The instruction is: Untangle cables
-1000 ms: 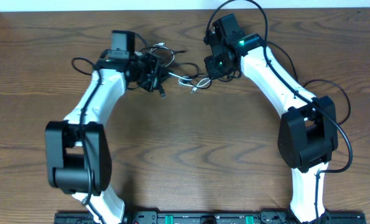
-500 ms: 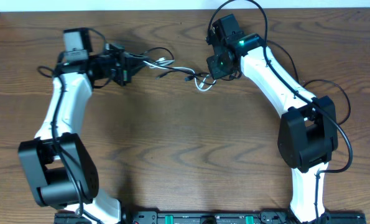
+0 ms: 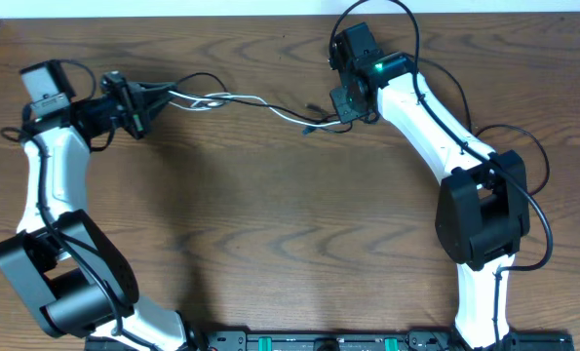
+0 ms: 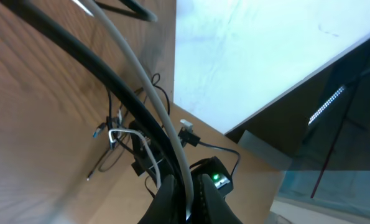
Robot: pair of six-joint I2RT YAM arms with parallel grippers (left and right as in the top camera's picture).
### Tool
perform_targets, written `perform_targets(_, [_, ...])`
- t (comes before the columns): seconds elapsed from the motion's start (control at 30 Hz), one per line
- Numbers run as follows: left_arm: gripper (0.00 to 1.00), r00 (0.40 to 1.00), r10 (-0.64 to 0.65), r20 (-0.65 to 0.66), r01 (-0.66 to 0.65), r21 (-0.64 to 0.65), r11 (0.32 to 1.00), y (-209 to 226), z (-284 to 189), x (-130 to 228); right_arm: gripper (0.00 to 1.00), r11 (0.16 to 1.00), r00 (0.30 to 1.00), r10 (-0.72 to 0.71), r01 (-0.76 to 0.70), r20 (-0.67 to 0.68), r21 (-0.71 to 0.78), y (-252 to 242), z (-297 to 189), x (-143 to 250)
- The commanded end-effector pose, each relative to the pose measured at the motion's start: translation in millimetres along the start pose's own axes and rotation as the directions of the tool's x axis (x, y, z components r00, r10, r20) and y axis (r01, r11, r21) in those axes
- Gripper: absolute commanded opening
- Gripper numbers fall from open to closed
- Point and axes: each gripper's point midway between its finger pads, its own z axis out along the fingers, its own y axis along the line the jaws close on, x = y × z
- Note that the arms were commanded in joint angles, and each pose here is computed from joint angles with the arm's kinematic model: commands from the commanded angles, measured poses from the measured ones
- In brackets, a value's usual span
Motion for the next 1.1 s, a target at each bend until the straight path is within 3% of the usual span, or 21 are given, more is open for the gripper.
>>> perform_targets(0.0, [0.07, 0.996, 0.083, -0.022, -0.082, 0.034, 0.996, -12.0, -8.2, 11.7, 0.01, 0.997, 1.0, 0.0, -0.002, 0.018, 0.072, -22.1, -11.5, -3.8])
perform_targets(0.27, [0.07, 0.997, 0.072, 0.012, -0.073, 0.049, 0.996, -12.8, -21.3, 1.8, 0.01, 0.977, 0.998, 0.061, -0.056, -0.017, 0.203, -74.1, -6.6, 9.9])
perform_targets(1.07, [0.07, 0.993, 0.108, 0.044, -0.11, 0.057, 0.992, -12.9, -31.7, -6.2, 0.01, 0.905, 0.945, 0.322, -0.288, -0.063, 0.312, -203.1, 27.2, 80.3])
